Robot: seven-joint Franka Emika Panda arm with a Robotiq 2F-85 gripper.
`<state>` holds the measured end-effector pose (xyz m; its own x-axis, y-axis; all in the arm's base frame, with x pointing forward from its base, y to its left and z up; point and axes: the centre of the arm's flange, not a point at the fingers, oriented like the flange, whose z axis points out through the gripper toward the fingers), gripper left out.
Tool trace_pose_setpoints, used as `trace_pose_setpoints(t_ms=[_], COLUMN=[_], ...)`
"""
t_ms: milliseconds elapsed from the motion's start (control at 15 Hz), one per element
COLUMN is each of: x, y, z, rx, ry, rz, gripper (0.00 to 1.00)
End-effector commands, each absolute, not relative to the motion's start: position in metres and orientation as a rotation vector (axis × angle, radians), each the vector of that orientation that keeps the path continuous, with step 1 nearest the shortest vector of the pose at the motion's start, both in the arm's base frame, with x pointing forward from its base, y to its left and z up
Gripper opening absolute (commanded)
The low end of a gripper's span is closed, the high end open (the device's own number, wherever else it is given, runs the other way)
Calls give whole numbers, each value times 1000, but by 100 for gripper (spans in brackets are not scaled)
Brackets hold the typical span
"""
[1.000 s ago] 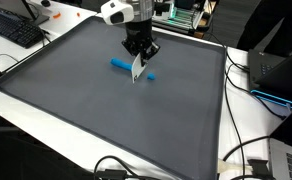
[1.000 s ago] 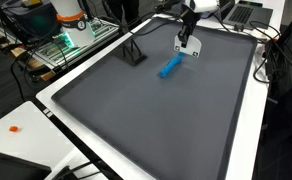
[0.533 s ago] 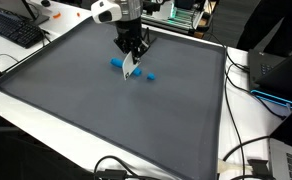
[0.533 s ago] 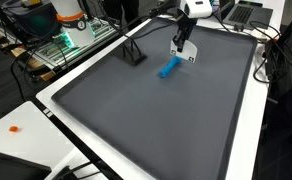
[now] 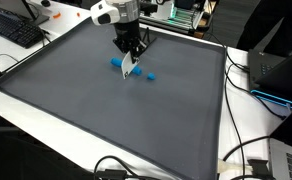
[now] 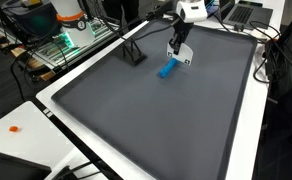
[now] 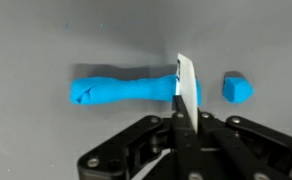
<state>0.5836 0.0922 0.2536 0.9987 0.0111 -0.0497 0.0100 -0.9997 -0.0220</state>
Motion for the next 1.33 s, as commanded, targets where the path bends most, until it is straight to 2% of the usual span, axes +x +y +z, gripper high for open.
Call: trace_pose_setpoints(t_ms=[0,1267], x=[573,563], y=[88,100], z=[236,209], rx=[-3118,-3039], ry=[-46,-87], rz=[134,168], gripper=[1,1])
